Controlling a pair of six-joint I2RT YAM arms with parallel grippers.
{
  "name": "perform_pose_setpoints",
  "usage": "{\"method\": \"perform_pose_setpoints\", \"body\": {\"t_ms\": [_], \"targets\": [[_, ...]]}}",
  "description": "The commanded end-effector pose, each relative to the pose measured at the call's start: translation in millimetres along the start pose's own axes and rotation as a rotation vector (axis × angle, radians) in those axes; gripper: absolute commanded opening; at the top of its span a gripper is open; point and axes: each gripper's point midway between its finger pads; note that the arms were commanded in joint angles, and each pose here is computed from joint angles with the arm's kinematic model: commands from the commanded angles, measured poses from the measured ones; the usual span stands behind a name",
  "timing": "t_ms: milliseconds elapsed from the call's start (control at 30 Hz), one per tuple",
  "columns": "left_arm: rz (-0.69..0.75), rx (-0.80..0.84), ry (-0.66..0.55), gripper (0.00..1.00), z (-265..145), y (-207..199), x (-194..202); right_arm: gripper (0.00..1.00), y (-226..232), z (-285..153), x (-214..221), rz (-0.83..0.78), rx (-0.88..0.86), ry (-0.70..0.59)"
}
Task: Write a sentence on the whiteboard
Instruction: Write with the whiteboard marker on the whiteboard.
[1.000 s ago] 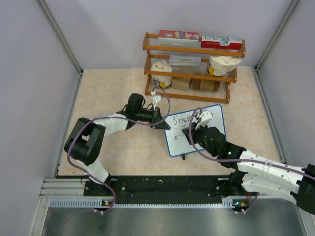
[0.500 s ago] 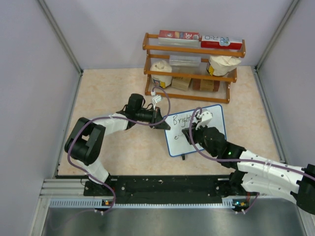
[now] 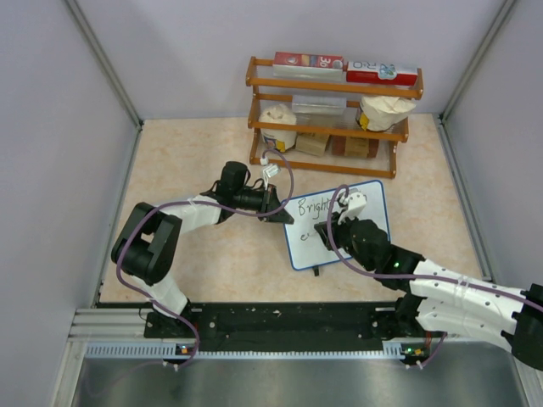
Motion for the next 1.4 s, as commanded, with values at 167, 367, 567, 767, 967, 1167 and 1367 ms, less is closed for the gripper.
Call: {"method": "perform_pose_setpoints", "body": {"t_ms": [167, 367, 567, 767, 967, 1167, 1367], "targets": [[0.059, -0.160, 0.035, 0.00, 4.8, 38.5, 19.5, 0.00, 0.7, -2.7, 1.2, 0.016, -0.009, -0.003], [0.059, -0.160, 0.037, 0.00, 5.3, 38.5, 20.1, 0.00, -0.9, -4.6, 3.4, 0.017, -0.008, -0.002], [0.059, -0.160, 0.035, 0.00, 4.8, 38.5, 19.5, 0.00, -2.5, -4.3, 4.0, 0.017, 0.000, -0.002], [0.061, -0.159, 0.036, 0.00, 5.0, 37.8, 19.6, 0.00, -6.1, -4.5, 1.2, 0.013, 0.021, -0.013], [0.061, -0.160, 0.035, 0.00, 4.6, 38.2, 19.4, 0.00, -8.8, -4.3, -6.8, 0.012, 0.042, -0.037], [0.060, -0.162, 0.035, 0.00, 4.5, 38.5, 19.6, 0.00, -8.7, -2.8, -17.0, 0.008, 0.055, -0.065], [0.061, -0.162, 0.035, 0.00, 4.4, 38.1, 19.2, 0.00, -8.4, 0.0, -25.9, 0.001, 0.067, -0.084]]}}
Point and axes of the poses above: each gripper's point midway between its finger pads, its own z axis out along the fingers, its own y axis along the line the jaws close on, x = y × z, and after that the axes turned 1 degree about z, right-handed
